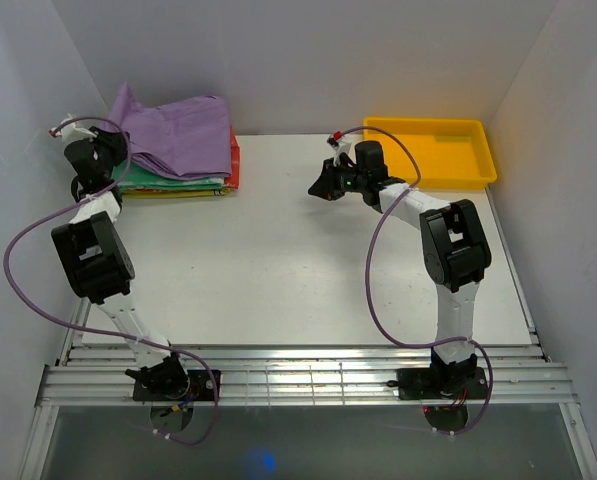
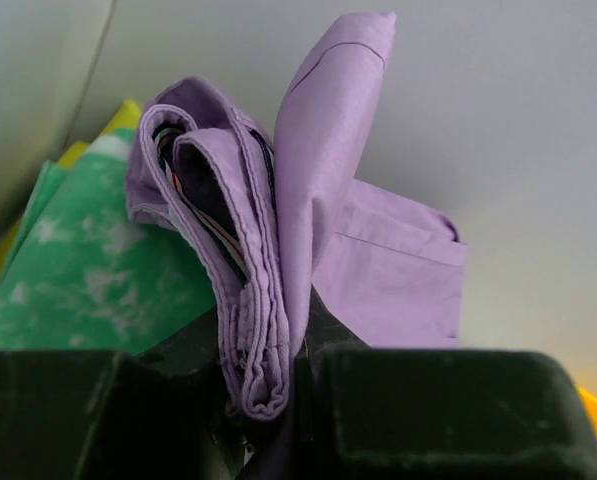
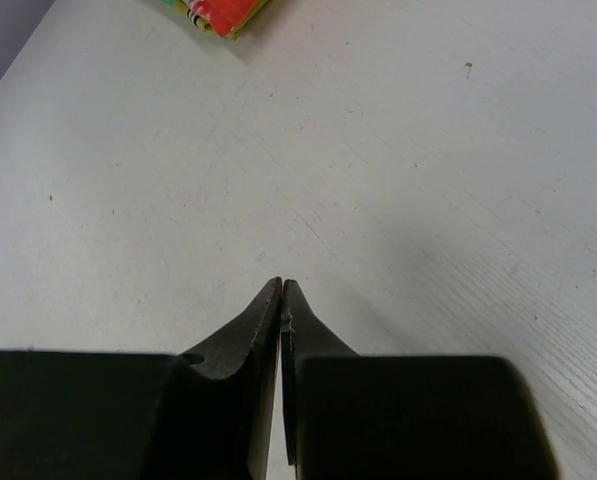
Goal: Fold and stack the trousers
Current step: Neatly place the folded trousers to the corner
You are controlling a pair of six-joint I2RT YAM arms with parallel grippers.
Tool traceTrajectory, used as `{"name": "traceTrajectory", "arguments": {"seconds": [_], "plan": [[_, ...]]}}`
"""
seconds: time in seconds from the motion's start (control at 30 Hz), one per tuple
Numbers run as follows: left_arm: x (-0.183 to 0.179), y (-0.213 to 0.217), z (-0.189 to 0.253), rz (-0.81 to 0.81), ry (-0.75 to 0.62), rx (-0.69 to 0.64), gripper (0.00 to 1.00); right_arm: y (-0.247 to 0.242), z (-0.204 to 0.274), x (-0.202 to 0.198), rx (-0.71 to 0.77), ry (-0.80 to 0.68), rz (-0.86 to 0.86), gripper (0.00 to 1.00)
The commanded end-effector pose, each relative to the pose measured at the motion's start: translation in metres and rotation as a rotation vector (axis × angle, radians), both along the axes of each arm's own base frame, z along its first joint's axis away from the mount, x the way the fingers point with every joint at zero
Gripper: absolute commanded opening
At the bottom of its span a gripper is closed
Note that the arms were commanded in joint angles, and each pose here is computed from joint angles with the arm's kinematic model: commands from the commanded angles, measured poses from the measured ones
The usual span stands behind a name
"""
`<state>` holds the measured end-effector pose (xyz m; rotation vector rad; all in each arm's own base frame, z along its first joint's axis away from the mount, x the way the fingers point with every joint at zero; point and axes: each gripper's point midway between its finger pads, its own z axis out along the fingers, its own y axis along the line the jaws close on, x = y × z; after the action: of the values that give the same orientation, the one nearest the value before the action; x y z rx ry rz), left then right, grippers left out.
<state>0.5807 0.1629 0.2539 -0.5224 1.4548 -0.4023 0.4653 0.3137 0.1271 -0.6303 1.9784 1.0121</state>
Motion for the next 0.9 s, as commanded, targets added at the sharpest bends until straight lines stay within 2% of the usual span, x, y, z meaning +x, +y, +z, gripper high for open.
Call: {"name": "traceTrajectory", "arguments": {"seconds": [0.0,0.1,0.13,0.17,0.2,0.3,0.33,0.53,0.7,0.73,0.8,0.83,0.87], "plan": [[-0.004,0.033,0.010,0.107,-0.037,-0.002,0.00,0.001,0.027,-0.004,0.011,-0.067,0.020,0.08],[0.000,0.044,-0.003,0.130,-0.008,-0.001,0.00,0.000,0.027,-0.005,0.009,-0.065,0.023,0.08],[0.002,0.048,-0.010,0.134,0.007,0.004,0.03,0.000,0.027,-0.004,0.008,-0.067,0.022,0.08],[0.002,0.053,-0.016,0.143,0.026,-0.002,0.09,0.000,0.028,-0.005,0.009,-0.068,0.023,0.08],[0.004,0.056,-0.014,0.143,0.025,-0.003,0.25,0.000,0.027,-0.005,0.008,-0.065,0.023,0.08],[0.002,0.068,-0.026,0.176,0.064,-0.013,0.47,0.000,0.029,-0.005,0.008,-0.066,0.025,0.08],[0.002,0.071,-0.026,0.187,0.073,-0.015,0.58,0.001,0.031,-0.005,0.009,-0.070,0.027,0.08],[-0.024,0.091,-0.038,0.250,0.149,-0.079,0.93,-0.001,0.035,-0.002,-0.003,-0.077,0.029,0.08],[-0.051,0.085,-0.043,0.250,0.199,-0.100,0.98,-0.002,0.044,-0.003,-0.014,-0.088,0.048,0.08],[-0.058,0.080,-0.029,0.243,0.185,-0.083,0.98,-0.004,0.045,-0.002,-0.020,-0.087,0.048,0.10],[-0.074,0.072,-0.041,0.242,0.234,-0.087,0.98,-0.006,0.047,-0.004,-0.050,-0.090,0.071,0.23],[-0.084,0.067,-0.026,0.236,0.220,-0.061,0.98,-0.008,0.048,-0.004,-0.061,-0.090,0.076,0.29],[-0.094,0.065,-0.031,0.232,0.255,-0.066,0.98,-0.012,0.050,-0.006,-0.075,-0.086,0.079,0.47]]}}
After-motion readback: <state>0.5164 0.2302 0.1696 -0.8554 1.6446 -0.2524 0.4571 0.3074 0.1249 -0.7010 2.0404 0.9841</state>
